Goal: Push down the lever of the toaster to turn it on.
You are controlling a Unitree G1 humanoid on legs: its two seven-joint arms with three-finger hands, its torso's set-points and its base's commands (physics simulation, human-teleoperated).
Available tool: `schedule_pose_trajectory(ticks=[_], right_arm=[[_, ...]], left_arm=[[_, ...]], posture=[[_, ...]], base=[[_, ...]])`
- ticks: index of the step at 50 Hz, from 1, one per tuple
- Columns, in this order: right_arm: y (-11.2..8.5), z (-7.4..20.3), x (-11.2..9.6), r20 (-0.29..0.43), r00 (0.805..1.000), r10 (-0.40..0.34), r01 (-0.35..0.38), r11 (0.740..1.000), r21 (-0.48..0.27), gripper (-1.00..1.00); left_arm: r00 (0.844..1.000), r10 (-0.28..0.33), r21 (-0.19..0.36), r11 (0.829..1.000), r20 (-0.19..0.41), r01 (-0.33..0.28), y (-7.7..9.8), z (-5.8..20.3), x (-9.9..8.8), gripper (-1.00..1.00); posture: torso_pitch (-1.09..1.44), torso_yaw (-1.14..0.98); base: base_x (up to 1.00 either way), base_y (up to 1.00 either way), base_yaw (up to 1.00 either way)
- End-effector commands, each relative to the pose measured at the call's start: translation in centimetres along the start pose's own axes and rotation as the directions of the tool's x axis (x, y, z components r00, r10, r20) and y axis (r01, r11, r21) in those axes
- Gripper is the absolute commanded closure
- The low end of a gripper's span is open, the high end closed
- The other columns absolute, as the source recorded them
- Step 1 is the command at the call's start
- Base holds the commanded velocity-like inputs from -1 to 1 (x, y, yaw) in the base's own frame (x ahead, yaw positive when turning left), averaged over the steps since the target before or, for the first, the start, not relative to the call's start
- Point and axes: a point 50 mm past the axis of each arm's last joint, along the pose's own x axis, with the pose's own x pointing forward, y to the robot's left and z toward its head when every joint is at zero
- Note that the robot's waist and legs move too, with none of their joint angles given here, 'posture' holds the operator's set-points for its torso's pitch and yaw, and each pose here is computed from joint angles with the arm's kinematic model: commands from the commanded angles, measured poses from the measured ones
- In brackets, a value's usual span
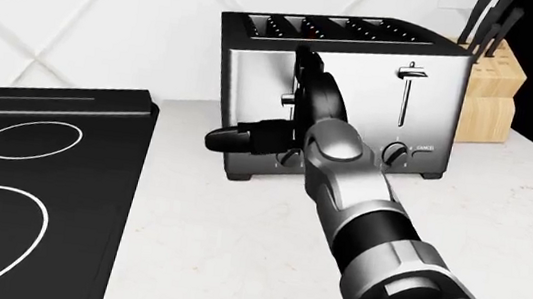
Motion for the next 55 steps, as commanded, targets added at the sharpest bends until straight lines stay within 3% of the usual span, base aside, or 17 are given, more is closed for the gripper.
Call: schedule_pose_trajectory(ticks=[1, 55], right_arm=[[0.2, -1.0, 0.0, -0.074, 0.997, 0.015, -0.014, 1.0, 0.006, -1.0], [-0.5, -4.5, -0.5, -0.173, 0.985, -0.013, 0.011, 1.0, -0.014, -1.0]], left_arm=[[0.997, -0.009, -0.005, 1.0, 0.075, 0.009, -0.2, 1.6, -0.1, -1.0], [0.997, -0.009, -0.01, 1.0, 0.082, 0.01, -0.2, 1.9, -0.2, -1.0]], posture=[[-0.49, 0.0], [-0.49, 0.0]], base=[[0.0, 0.0, 0.0], [0.0, 0.0, 0.0]])
